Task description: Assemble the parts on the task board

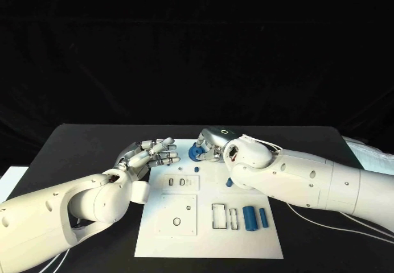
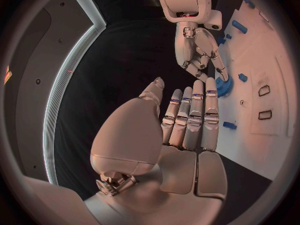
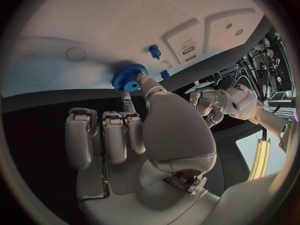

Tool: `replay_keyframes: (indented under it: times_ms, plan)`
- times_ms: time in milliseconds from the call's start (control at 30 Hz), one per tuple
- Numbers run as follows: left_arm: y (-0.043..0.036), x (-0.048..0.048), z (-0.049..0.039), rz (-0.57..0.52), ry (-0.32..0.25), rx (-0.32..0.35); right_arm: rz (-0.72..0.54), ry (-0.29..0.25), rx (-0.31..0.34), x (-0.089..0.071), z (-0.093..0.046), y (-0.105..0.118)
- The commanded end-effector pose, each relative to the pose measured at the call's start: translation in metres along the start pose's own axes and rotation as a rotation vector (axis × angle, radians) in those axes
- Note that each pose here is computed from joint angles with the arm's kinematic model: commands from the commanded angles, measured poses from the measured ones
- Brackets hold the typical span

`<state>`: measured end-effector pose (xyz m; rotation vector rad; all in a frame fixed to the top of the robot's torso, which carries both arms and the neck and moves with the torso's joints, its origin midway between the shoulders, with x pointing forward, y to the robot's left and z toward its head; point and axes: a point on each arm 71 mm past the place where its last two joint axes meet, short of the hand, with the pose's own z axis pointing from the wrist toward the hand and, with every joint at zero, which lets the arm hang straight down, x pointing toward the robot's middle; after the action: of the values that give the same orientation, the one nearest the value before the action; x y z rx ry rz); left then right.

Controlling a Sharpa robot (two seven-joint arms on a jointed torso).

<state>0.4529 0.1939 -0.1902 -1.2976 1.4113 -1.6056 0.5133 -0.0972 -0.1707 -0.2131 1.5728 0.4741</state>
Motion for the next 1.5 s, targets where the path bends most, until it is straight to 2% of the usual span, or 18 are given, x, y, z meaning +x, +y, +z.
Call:
replay_keyframes:
  times_ms: [33, 600, 1067, 1167, 1333, 1500]
  plan:
    - [-0.0010, 0.0024, 0.0003, -0.007, 0.015, 0.008, -0.014, -0.001, -0.003, 0.003, 0.003, 0.002]
    - [-0.0007, 0.0031, 0.0004, -0.008, 0.017, 0.005, 0.004, 0.014, -0.016, 0.011, 0.009, 0.008]
    - [-0.0006, 0.0025, 0.0003, -0.008, 0.016, 0.002, 0.030, -0.008, -0.018, 0.009, 0.007, 0.005]
    - [-0.0007, 0.0022, 0.0002, -0.008, 0.016, 0.003, 0.045, -0.039, -0.023, 0.005, 0.002, 0.002]
    - [-0.0010, 0.0009, -0.0002, -0.007, 0.015, 0.003, 0.096, -0.081, -0.024, -0.007, -0.016, -0.015]
    - [-0.0014, -0.0006, -0.0008, -0.007, 0.015, 0.004, 0.172, -0.062, -0.009, -0.025, -0.041, -0.051]
